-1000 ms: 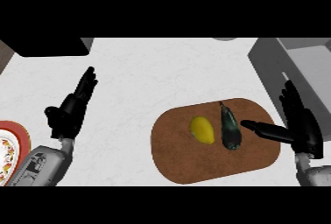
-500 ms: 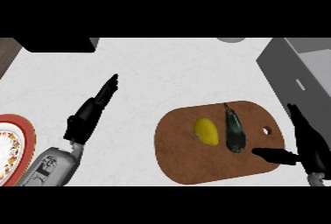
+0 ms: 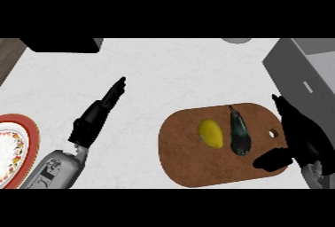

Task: Pick the eggplant from the cutting board and place it in the cardboard box

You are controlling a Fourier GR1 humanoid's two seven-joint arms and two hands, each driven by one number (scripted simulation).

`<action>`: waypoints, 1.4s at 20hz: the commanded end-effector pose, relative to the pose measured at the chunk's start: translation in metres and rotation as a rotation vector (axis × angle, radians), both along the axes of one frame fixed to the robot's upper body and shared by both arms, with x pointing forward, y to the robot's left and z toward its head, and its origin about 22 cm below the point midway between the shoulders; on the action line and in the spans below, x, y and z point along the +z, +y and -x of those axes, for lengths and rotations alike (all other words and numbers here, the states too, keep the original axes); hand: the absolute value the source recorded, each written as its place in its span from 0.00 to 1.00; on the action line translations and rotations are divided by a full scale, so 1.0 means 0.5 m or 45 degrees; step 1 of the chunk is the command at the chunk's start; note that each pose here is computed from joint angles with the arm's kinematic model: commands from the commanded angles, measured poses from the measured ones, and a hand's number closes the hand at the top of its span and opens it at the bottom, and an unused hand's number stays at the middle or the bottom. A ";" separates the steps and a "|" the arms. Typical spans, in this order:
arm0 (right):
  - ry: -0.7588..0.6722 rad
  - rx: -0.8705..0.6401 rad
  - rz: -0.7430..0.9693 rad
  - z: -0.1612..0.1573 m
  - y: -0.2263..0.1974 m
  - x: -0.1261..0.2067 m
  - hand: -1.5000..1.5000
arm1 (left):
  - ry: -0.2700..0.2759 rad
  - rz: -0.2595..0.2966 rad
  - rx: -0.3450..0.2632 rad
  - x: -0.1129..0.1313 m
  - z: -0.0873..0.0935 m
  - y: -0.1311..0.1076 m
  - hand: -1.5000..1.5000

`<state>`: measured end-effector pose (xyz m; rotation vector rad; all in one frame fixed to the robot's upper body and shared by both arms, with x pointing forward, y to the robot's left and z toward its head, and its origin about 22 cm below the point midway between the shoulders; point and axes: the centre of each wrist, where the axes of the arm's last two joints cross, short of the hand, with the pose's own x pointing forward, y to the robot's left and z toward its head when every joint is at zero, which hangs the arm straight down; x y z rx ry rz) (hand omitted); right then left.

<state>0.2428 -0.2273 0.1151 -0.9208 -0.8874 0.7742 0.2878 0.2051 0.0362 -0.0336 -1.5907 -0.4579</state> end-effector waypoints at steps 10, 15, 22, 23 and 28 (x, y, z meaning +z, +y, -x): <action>0.275 -0.201 -0.112 -0.091 0.086 0.092 0.00 | -0.020 0.010 -0.025 0.003 0.012 -0.024 0.50; 0.303 -0.201 -0.100 -0.123 0.125 0.070 0.00 | 0.012 0.013 -0.024 0.007 0.011 -0.017 0.50; 0.433 -0.265 -0.068 -0.119 0.133 -0.019 0.00 | 0.001 0.008 -0.018 -0.011 0.024 0.004 0.50; 0.427 -0.248 -0.066 -0.123 0.105 0.005 0.00 | -0.017 -0.008 -0.001 0.012 0.007 0.019 0.50; 0.353 -0.239 -0.060 -0.124 0.123 0.021 0.00 | -0.004 0.006 0.014 -0.006 0.008 0.014 0.50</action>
